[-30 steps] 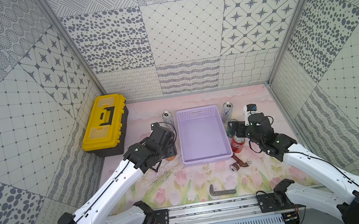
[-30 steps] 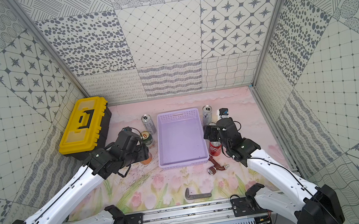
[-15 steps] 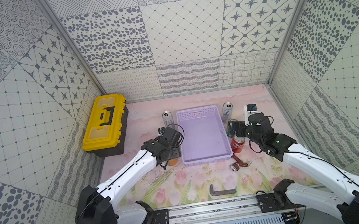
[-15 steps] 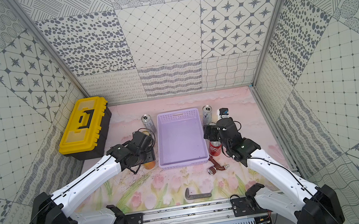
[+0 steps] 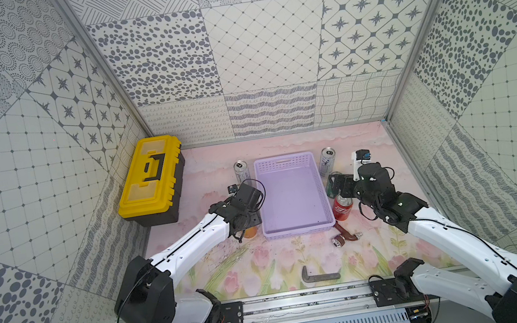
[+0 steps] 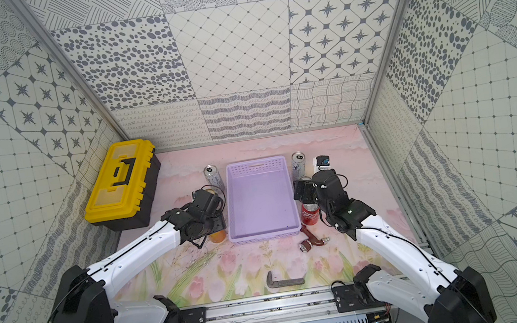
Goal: Take out the drinks from the basket
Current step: Place the drink at the center of the board.
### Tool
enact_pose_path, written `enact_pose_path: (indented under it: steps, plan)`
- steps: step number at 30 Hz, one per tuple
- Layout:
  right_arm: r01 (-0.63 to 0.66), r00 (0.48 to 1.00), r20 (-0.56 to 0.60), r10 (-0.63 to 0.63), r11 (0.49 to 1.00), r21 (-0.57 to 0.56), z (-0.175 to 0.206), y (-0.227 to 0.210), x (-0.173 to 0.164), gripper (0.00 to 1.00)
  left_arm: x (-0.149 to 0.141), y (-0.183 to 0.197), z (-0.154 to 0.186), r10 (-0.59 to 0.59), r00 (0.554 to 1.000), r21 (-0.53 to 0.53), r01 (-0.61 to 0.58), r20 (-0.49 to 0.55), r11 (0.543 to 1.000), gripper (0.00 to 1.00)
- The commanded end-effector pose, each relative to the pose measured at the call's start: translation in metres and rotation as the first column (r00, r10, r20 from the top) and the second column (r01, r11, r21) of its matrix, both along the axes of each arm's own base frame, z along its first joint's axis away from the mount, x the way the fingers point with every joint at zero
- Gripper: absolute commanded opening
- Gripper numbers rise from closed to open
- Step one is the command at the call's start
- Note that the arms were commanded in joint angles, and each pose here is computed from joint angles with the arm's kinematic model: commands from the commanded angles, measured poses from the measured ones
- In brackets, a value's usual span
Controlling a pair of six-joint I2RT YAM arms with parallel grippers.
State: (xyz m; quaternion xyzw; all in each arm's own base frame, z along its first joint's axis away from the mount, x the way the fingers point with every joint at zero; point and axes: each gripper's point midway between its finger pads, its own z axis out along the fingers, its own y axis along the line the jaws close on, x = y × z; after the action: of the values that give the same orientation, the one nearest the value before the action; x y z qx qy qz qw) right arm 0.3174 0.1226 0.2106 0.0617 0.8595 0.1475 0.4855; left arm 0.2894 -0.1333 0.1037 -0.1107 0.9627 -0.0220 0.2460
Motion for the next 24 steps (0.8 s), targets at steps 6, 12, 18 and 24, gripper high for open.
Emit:
enact_pose_path:
  steps: [6, 12, 18, 24]
  plan:
    - [0.003, 0.998, 0.055, -0.004, 1.0, 0.031, 0.017, 0.0, 0.002, 0.93, 0.004, -0.005, -0.002, 0.025, 0.999, -0.063, -0.024, 0.02, 0.998, 0.7]
    - [0.001, 0.999, 0.052, -0.003, 0.999, 0.033, 0.017, 0.0, 0.003, 0.93, 0.001, -0.002, 0.0, 0.029, 0.999, -0.063, -0.028, 0.017, 0.998, 0.81]
    - [0.003, 0.998, 0.056, -0.005, 0.999, 0.035, 0.018, 0.0, 0.002, 0.94, 0.0, 0.0, 0.008, 0.034, 0.999, -0.065, -0.032, 0.034, 0.997, 0.9]
    - [0.006, 0.998, 0.066, -0.008, 0.999, 0.038, 0.021, -0.002, 0.001, 0.95, 0.0, 0.001, 0.024, 0.038, 0.997, -0.083, -0.032, 0.064, 0.996, 1.0]
